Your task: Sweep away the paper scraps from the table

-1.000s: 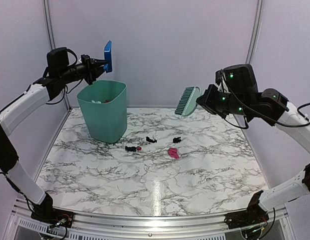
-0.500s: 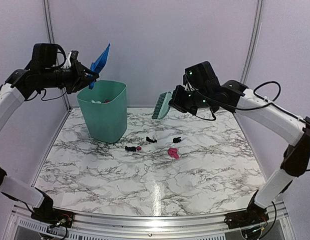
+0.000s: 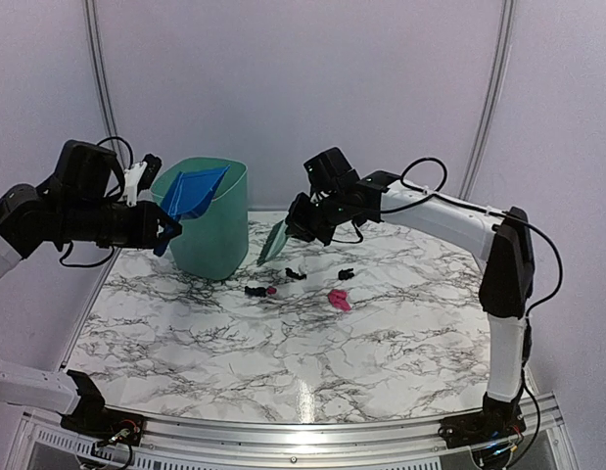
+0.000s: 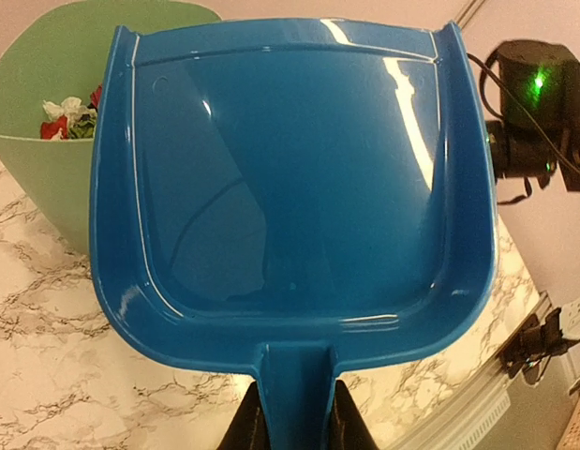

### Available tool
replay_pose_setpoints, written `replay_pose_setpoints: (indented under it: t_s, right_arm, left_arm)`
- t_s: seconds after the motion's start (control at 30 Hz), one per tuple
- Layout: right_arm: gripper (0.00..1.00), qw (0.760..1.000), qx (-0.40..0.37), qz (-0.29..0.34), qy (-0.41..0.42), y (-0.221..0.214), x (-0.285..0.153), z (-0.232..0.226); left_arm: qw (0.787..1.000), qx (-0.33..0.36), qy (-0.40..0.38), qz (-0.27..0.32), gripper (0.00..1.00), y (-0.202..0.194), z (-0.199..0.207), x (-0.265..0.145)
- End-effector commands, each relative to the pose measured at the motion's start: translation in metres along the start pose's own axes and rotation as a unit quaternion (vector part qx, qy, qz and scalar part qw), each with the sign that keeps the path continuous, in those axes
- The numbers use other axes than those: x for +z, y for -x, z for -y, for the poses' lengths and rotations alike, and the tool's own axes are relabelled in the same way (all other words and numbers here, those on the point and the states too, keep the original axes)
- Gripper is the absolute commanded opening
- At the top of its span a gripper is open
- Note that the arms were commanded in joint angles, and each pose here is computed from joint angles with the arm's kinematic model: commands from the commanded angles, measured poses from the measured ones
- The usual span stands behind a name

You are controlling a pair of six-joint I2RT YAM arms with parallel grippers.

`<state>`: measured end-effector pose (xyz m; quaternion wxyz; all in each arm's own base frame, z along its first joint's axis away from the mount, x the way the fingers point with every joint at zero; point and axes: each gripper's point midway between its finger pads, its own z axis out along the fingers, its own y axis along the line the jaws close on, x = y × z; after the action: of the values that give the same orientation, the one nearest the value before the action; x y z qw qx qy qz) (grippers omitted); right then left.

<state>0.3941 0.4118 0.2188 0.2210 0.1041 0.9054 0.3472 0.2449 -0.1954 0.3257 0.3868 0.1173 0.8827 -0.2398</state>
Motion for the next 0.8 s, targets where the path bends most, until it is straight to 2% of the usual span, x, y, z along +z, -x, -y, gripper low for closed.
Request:
replay_pose_setpoints:
  t_s: [0.0, 0.23, 0.4, 0.57, 0.77]
  right_arm:
    - [0.00, 0.998, 0.049, -0.023, 0.039, 0.001, 0.013, -0.017]
    - [0.00, 0.995, 0.072, -0.064, 0.031, -0.017, 0.053, -0.002]
    - [0.00, 0.994, 0.071, -0.084, 0.011, -0.026, 0.070, 0.012]
    - [0.00, 0.993, 0.065, -0.096, -0.022, -0.036, 0.062, 0.032]
    - [0.00, 0.993, 0.057, -0.101, -0.034, -0.043, 0.032, 0.041]
  left_arm:
    - [0.997, 0.059, 0.050, -0.013, 0.00, -0.027, -0.016, -0.001]
    - [0.992, 0.103, 0.056, -0.038, 0.00, -0.059, -0.018, 0.004]
    - [0.992, 0.104, 0.057, -0.052, 0.00, -0.072, -0.020, 0.009]
    - [0.990, 0.110, 0.063, -0.069, 0.00, -0.084, -0.024, 0.015]
    - [0.987, 0.119, 0.068, -0.080, 0.00, -0.093, -0.029, 0.019]
